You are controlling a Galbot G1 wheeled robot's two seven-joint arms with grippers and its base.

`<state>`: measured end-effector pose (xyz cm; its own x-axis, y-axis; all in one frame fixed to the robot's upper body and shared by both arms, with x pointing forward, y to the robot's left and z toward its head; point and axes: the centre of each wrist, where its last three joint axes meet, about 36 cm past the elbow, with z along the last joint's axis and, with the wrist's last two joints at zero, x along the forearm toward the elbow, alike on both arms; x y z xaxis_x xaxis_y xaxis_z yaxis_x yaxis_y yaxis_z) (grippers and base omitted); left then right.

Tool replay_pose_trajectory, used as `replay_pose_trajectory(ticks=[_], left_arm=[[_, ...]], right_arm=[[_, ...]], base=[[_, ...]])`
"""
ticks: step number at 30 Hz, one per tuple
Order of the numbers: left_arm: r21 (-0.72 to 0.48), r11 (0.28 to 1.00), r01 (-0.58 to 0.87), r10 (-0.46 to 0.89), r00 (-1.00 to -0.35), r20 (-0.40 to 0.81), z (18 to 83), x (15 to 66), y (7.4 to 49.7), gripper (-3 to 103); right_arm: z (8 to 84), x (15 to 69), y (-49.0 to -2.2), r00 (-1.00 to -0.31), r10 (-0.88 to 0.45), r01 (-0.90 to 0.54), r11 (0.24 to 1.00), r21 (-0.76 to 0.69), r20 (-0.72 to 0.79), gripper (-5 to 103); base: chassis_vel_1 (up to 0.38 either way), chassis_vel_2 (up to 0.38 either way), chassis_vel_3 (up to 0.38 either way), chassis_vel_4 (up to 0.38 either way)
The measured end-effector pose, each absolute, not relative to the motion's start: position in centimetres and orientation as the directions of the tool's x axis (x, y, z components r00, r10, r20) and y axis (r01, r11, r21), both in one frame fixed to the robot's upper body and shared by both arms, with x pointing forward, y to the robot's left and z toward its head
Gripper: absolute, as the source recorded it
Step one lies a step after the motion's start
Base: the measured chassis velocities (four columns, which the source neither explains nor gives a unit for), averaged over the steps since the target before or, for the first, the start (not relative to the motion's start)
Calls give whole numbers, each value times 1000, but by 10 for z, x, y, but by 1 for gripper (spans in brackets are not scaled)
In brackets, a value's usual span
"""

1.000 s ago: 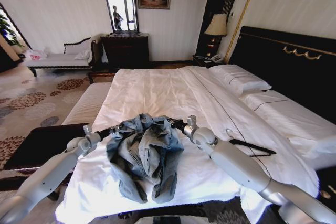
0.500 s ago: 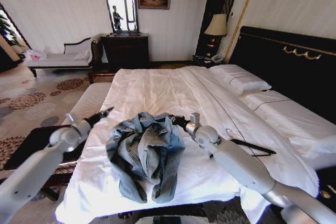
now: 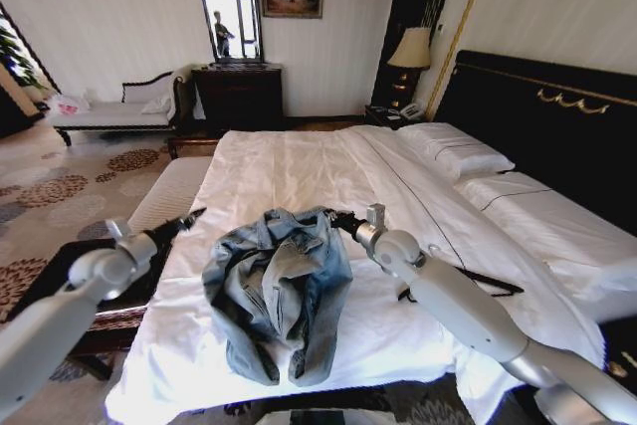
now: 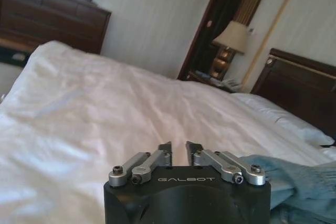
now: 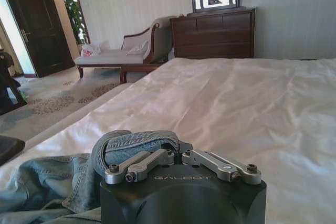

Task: Pick up the clothes from the bed and hang them on the clothes hanger.

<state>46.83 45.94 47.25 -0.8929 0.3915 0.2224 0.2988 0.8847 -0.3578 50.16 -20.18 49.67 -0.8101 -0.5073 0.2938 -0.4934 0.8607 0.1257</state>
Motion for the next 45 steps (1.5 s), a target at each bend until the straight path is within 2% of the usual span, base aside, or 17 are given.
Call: replay_pose_trajectory(ticks=[1,5,6,8,12,14,16,17,18,21,33,35,39,40,42,44,45], left_arm=[[-358,885,299,392,-893,222,472,468,459,16],[-413,879,238,361,-898,252,456,493,461,38],[-413,879,238,361,-898,252,456,493,461,38],[-436,876,205,348,-896,277,450,507,467,48],[-445,881,161,329,-885,331,435,523,478,59],[-456,878,143,328,-874,359,422,533,477,71],[-458,877,141,330,-872,362,419,535,477,71],[-471,871,140,339,-866,368,411,542,472,81],[-483,864,142,349,-861,370,408,545,468,81],[-507,846,164,388,-842,376,399,552,459,96],[-578,791,203,478,-795,374,377,571,440,103],[-585,783,211,492,-785,376,377,571,437,100],[-600,766,230,532,-750,392,369,567,427,79],[-600,766,230,532,-750,392,369,567,427,79],[-597,767,235,537,-743,399,366,565,426,74],[-594,770,233,534,-746,399,364,563,427,62],[-594,770,233,534,-746,399,364,563,427,62]], right_arm=[[497,502,-202,-810,-507,-493,861,126,294,2],[495,500,-202,-806,-508,-498,859,118,304,2],[495,500,-202,-806,-508,-498,859,118,304,2],[496,501,-203,-806,-507,-498,860,114,307,2],[498,501,-206,-806,-504,-497,861,107,310,2],[500,501,-208,-806,-503,-498,861,102,311,2],[500,501,-208,-806,-503,-498,861,101,311,2],[502,500,-209,-805,-504,-501,860,99,311,2],[502,500,-209,-805,-505,-502,859,98,311,2],[504,500,-209,-804,-509,-504,858,102,309,2],[509,499,-205,-811,-500,-493,864,105,304,2],[510,499,-206,-812,-498,-491,865,105,303,2],[515,502,-207,-819,-493,-485,868,104,295,2],[515,502,-207,-819,-493,-485,868,104,295,2],[517,503,-207,-822,-488,-480,871,104,292,2],[518,504,-207,-827,-481,-473,875,104,292,2],[518,504,-207,-827,-481,-473,875,104,292,2]], base=[[0,0,0,0],[0,0,0,0],[0,0,0,0],[0,0,0,0],[0,0,0,0],[0,0,0,0],[0,0,0,0],[0,0,0,0],[0,0,0,0],[0,0,0,0],[0,0,0,0],[0,0,0,0],[0,0,0,0],[0,0,0,0],[0,0,0,0],[0,0,0,0],[0,0,0,0]])
